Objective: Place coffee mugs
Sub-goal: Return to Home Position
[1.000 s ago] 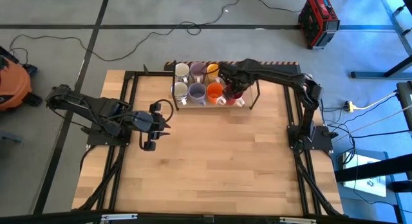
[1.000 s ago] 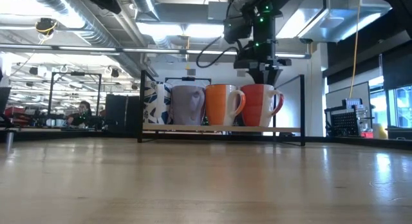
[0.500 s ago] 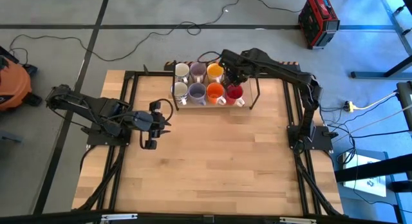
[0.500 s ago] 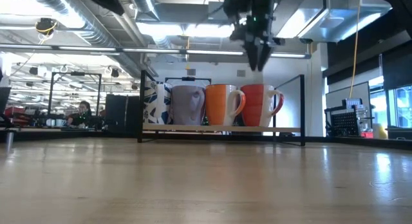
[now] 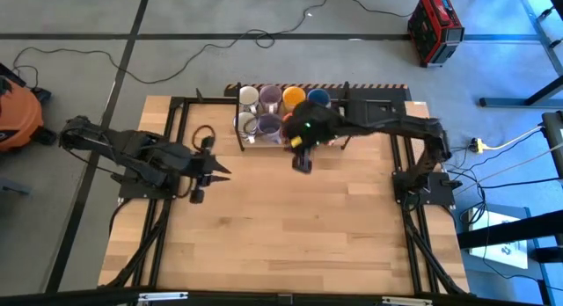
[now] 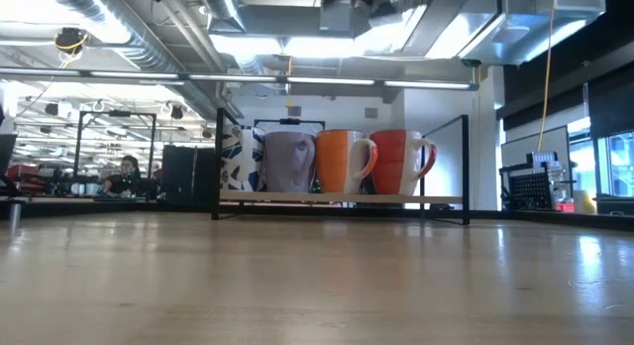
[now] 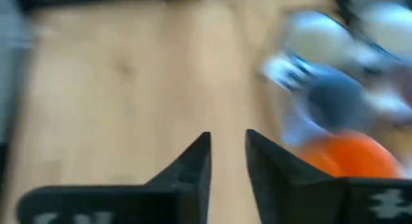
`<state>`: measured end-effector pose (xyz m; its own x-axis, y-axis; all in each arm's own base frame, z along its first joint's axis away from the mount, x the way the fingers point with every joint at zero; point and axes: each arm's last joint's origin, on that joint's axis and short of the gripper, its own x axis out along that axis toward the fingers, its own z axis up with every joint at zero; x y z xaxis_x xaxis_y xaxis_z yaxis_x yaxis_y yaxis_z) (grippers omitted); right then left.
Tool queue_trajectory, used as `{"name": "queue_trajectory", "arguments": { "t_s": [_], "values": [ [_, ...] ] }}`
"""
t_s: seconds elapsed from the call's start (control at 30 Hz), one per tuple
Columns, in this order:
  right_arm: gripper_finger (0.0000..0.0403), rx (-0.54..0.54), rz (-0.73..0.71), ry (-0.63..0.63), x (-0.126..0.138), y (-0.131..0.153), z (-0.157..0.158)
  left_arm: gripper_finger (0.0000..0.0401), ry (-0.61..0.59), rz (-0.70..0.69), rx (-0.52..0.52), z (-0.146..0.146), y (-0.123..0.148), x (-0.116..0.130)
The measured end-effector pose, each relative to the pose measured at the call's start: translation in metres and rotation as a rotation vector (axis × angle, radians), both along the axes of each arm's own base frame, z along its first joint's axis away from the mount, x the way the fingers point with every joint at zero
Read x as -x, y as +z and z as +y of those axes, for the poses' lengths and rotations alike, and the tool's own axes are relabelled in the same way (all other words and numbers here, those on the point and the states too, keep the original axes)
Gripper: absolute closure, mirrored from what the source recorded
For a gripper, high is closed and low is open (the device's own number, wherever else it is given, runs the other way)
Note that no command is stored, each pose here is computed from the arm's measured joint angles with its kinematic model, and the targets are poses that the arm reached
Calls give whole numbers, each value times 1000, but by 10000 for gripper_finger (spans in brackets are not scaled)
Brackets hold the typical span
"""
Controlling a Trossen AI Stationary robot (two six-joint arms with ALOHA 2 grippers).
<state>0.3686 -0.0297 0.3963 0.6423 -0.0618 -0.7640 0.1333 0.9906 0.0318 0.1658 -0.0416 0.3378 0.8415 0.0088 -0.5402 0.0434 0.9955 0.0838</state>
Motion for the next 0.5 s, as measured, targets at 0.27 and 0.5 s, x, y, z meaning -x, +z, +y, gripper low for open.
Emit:
{"name": "queue_trajectory", "arguments": {
  "t_s": [0.27,0.5],
  "values": [
    [395,-82,-233,129,23,9,31,396,-64,-269,135,12,-27,35],
    [395,-190,-478,140,58,-15,43,395,-24,-386,144,19,-47,56]
  ]
}}
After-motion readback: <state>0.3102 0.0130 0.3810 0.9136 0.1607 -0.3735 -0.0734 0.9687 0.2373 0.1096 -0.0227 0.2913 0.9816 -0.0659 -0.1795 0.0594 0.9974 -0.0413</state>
